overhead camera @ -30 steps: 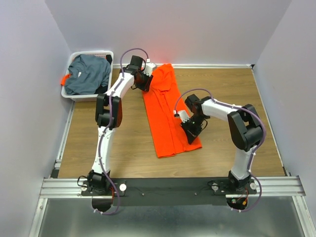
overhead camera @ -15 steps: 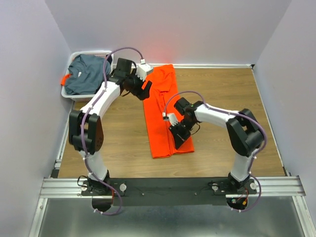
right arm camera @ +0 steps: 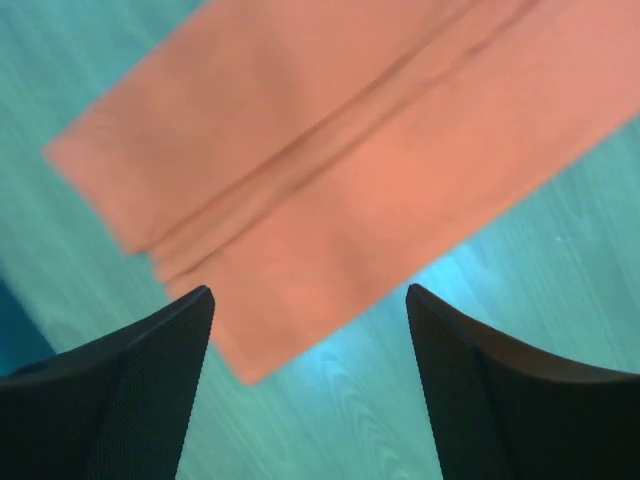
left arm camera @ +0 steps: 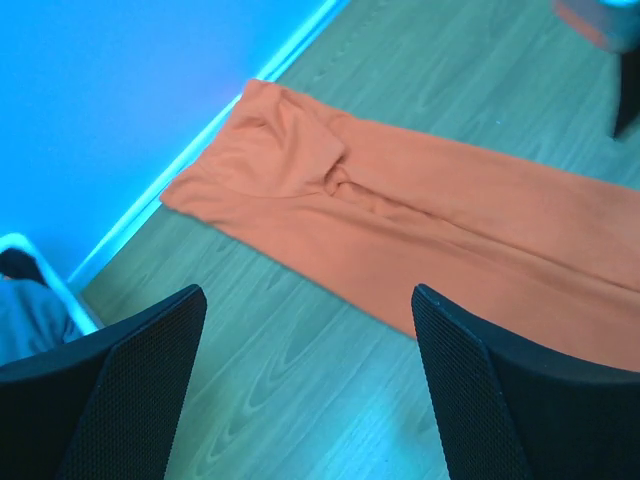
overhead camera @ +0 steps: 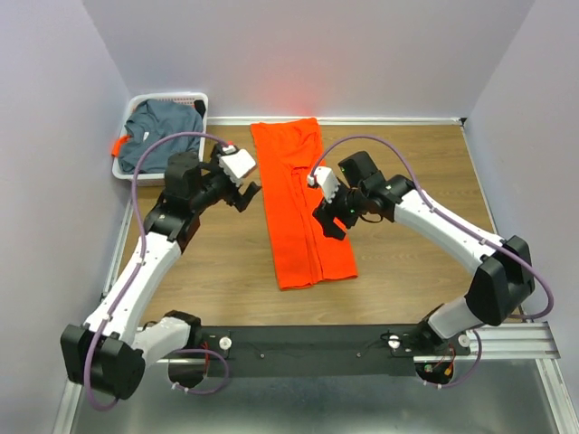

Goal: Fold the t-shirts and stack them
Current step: Rotate the tshirt 90 degrees

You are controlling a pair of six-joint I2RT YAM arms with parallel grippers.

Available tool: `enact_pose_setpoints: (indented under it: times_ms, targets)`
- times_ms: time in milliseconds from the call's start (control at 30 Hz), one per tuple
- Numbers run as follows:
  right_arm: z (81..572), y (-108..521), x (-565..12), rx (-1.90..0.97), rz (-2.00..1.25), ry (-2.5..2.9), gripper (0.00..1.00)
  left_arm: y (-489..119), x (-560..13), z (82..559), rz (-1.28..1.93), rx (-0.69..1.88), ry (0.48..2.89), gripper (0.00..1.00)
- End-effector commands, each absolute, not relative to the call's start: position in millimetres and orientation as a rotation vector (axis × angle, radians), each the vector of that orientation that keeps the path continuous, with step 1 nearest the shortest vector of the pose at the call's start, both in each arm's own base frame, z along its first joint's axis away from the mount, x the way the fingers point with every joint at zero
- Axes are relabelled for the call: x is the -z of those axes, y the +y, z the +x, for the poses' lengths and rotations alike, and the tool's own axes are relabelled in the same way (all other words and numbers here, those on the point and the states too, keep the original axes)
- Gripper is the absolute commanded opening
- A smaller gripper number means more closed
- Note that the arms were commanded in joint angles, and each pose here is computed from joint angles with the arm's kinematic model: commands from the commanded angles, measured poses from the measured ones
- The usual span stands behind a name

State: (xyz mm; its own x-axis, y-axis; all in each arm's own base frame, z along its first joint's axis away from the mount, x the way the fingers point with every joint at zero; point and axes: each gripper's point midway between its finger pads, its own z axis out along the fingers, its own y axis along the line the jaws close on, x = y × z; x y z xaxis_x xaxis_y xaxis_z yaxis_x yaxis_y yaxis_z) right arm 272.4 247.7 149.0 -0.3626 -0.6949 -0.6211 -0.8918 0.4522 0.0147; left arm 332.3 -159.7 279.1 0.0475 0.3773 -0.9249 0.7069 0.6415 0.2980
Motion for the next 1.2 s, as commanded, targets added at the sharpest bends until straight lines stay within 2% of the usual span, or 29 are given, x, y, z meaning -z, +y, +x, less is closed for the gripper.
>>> enact_pose_setpoints:
  times_ms: [0, 67, 100, 133, 300, 467, 833, 1167]
  targets:
    - [303.6, 238.1, -128.9, -0.28, -1.358, 2.127, 0.93, -194.1, -219.9, 331.0, 1.127, 0.334, 1.64, 0.85]
    - [308.2, 232.0, -113.2, -0.224, -1.36, 2.177, 0.92, -220.3, -166.7, 307.9, 1.341, 0.363, 1.731, 0.85]
    - [306.4, 229.7, -103.8, -0.221, -1.366, 2.208, 0.91, -224.7, -161.8, 299.5, 1.37, 0.383, 1.739, 0.85]
    - [303.6, 228.6, -96.0, -0.22, -1.404, 2.204, 0.9, -229.2, -136.7, 291.0, 1.453, 0.415, 1.765, 0.88]
    - [288.7, 216.5, -53.5, -0.221, -1.478, 2.267, 0.79, -238.7, -94.5, 289.0, 1.533, 0.448, 1.825, 0.88]
    - [269.3, 225.2, -27.1, -0.368, -1.482, 2.348, 0.73, -233.0, -50.5, 289.8, 1.617, 0.409, 1.9, 0.88]
    - [230.1, 221.1, 10.1, -0.479, -1.391, 2.491, 0.69, -214.6, -16.1, 280.1, 1.659, 0.365, 2.004, 0.88]
    - [192.3, 262.1, -15.5, -0.694, -1.308, 2.478, 0.69, -170.0, -11.1, 267.2, 1.746, 0.276, 2.013, 0.89]
